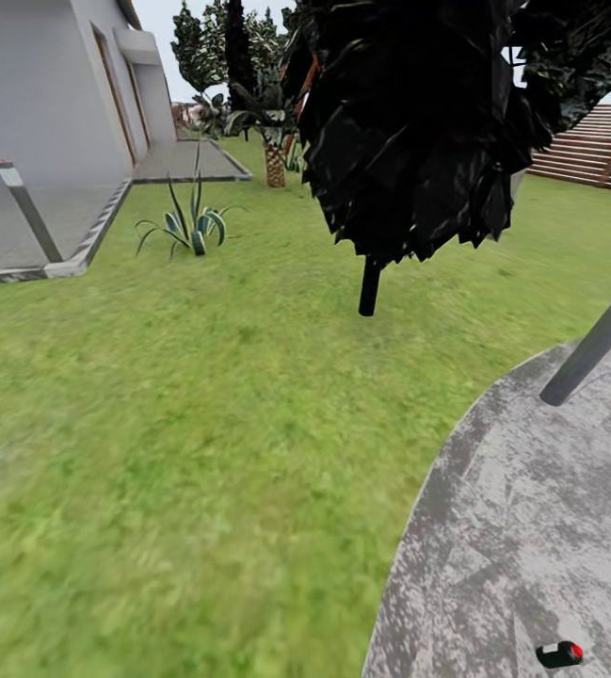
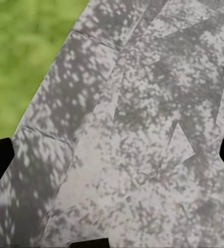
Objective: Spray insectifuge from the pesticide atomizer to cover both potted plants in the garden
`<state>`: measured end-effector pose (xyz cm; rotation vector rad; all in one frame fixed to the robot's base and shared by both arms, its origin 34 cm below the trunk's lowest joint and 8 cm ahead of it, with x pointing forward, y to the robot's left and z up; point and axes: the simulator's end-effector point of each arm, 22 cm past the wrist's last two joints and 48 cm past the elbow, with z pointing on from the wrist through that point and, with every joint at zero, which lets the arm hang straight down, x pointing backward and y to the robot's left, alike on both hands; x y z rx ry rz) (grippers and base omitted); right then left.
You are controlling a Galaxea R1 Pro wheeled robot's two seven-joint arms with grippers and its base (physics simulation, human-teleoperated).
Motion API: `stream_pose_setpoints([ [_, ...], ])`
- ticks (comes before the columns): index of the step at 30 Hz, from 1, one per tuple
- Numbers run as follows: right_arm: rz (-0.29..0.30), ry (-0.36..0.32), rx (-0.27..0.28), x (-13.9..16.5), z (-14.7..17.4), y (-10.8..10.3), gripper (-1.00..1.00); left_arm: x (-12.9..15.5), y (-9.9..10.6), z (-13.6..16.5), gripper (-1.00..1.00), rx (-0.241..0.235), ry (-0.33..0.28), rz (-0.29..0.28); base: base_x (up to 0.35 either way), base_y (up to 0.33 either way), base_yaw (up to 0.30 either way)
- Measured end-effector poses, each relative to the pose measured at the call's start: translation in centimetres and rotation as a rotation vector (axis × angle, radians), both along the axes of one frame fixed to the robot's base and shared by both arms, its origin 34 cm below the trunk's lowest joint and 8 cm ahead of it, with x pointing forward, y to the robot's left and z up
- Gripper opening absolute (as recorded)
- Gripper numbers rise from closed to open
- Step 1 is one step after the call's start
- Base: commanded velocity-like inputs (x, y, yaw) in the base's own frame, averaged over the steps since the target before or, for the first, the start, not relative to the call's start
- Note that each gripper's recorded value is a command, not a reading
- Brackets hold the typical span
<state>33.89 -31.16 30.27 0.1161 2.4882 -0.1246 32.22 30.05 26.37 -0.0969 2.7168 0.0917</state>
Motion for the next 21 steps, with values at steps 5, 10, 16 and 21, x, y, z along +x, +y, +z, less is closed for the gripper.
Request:
stream_pose_setpoints([
  [5, 0.0, 0.006, 0.0, -0.22, -0.14, 0.0, 1.0, -0.24, 0.0, -0.13, 1.0, 0.0, 0.006, 0.0, 0.332, 0.097, -0.191],
  [10, -0.001, 0.013, 0.0, -0.43, -0.28, -0.01, 1.0, -0.49, 0.0, -0.26, 1.0, 0.0, 0.013, 0.0, 0.332, 0.095, -0.192],
  [16, 0.0, 0.022, 0.0, -0.72, -0.46, 0.0, 1.0, -0.77, 0.0, -0.41, 1.0, 0.0, 0.02, 0.0, 0.332, 0.095, -0.193],
  [21, 0.0, 0.028, 0.0, -0.94, -0.6, 0.01, 1.0, -1.02, 0.0, -0.54, 1.0, 0.0, 0.027, 0.0, 0.332, 0.095, -0.193],
])
